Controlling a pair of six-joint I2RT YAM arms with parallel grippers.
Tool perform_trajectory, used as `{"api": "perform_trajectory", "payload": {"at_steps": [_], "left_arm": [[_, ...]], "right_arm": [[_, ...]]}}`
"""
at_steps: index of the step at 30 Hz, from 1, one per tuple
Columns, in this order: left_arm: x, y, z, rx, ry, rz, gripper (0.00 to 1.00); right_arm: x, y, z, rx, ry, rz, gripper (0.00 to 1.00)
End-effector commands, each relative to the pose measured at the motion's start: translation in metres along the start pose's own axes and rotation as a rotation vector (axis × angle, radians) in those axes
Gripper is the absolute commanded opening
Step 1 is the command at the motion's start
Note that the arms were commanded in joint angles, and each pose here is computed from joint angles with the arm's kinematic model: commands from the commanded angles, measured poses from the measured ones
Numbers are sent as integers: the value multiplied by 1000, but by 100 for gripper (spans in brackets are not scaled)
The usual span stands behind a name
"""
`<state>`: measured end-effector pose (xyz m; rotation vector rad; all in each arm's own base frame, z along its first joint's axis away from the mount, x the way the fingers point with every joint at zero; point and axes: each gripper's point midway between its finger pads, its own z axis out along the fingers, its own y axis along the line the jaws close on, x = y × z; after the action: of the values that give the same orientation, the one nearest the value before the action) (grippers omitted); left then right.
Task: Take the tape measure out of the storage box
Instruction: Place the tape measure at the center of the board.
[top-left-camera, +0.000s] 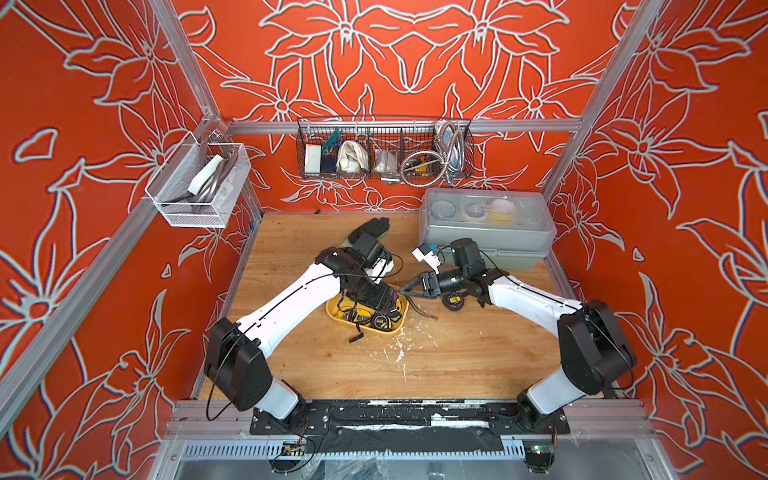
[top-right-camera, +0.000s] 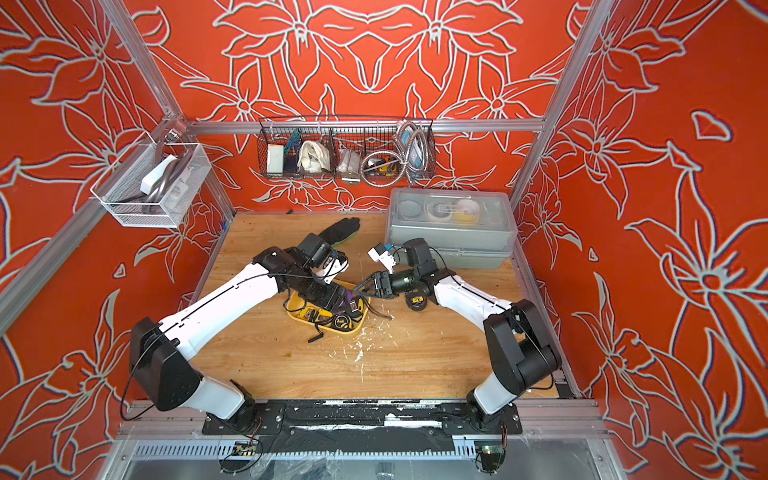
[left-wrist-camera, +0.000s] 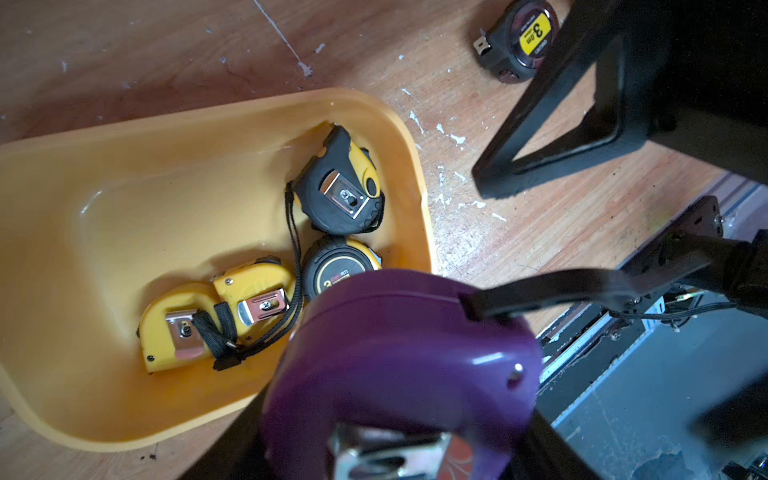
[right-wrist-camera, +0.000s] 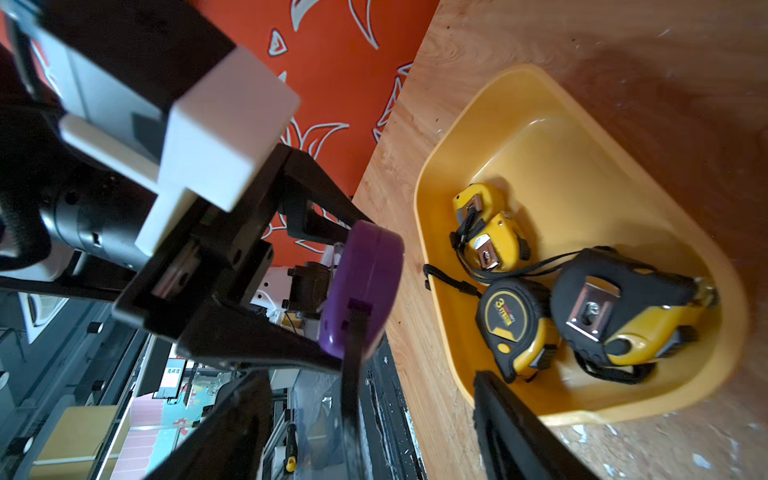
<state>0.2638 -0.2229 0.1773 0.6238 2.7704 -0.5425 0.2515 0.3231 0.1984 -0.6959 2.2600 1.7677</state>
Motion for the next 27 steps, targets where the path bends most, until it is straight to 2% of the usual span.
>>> {"api": "perform_trajectory", "payload": {"at_steps": [1, 6, 13, 17, 22, 27], "left_arm": [[-9, -12, -4, 30, -41, 46, 44], [-14, -15, -6, 14, -65, 61, 44], [-11, -22, 0, 5, -53, 90, 44], [-14, -20, -1, -17, -69, 97, 44], [-23, -3, -7, -122, -120, 89, 45], [-28, 0, -8, -147, -141, 87, 51]], "right_arm": [[0, 11, 12, -47, 33, -3, 75], [11, 10, 31, -72, 67, 21, 69], [3, 23, 44, -139, 63, 18, 62], [5, 24, 52, -152, 85, 32, 47], [11, 22, 55, -163, 111, 69, 21], [6, 25, 55, -173, 100, 70, 13]]}}
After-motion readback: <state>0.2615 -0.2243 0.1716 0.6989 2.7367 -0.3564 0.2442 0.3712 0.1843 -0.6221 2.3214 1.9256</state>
